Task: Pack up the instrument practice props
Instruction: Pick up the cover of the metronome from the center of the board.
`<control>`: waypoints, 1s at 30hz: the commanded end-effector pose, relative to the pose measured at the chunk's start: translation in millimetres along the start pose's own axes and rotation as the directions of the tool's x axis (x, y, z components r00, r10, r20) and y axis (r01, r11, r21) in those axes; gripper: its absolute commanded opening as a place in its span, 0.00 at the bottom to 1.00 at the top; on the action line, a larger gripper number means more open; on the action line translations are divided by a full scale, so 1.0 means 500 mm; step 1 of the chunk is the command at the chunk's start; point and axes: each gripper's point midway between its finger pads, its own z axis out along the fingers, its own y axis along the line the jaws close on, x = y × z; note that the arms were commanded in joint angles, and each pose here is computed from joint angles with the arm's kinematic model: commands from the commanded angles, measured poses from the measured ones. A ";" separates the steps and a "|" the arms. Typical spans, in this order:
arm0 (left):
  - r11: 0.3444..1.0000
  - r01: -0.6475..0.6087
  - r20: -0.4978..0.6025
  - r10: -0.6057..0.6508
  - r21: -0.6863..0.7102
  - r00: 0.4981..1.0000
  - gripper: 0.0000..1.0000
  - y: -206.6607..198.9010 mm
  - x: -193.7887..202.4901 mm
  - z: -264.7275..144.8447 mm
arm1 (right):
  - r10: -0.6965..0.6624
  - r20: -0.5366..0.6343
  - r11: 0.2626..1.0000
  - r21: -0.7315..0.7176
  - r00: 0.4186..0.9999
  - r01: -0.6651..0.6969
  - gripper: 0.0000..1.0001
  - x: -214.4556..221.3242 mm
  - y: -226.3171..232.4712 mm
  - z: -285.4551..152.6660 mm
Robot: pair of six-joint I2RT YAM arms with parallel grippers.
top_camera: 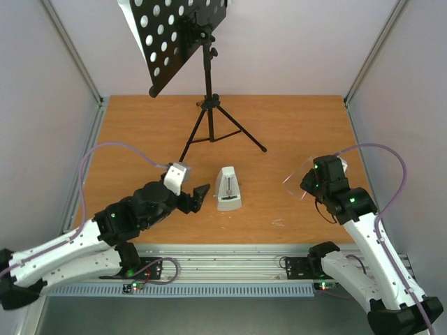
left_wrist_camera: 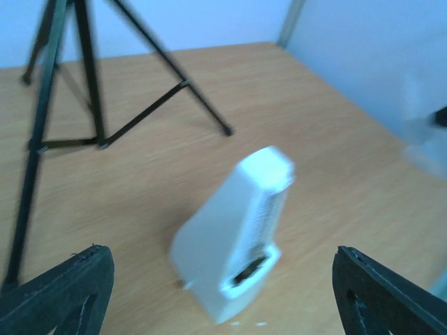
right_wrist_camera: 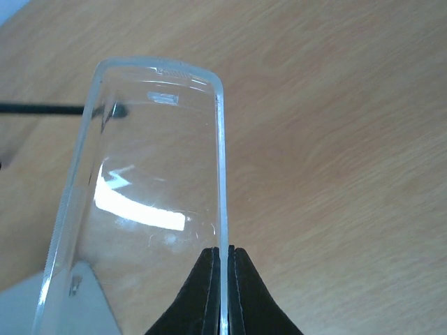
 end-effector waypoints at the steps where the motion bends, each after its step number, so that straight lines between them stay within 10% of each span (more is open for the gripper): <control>1: 1.000 -0.008 -0.020 0.008 0.029 1.000 0.86 -0.089 -0.034 -0.016 | -0.015 -0.012 1.000 -0.003 1.000 0.015 0.01 0.029 0.010 -0.034; 10: 0.983 -0.159 -0.058 0.165 0.096 0.985 0.86 -0.313 -0.055 0.045 | -0.086 -0.058 0.992 -0.093 0.995 0.080 0.01 0.081 0.057 -0.067; 30: 0.972 -0.229 -0.182 0.235 0.056 0.955 0.70 -0.413 0.002 0.188 | -0.091 -0.060 0.990 -0.113 0.994 0.084 0.02 0.093 0.079 -0.072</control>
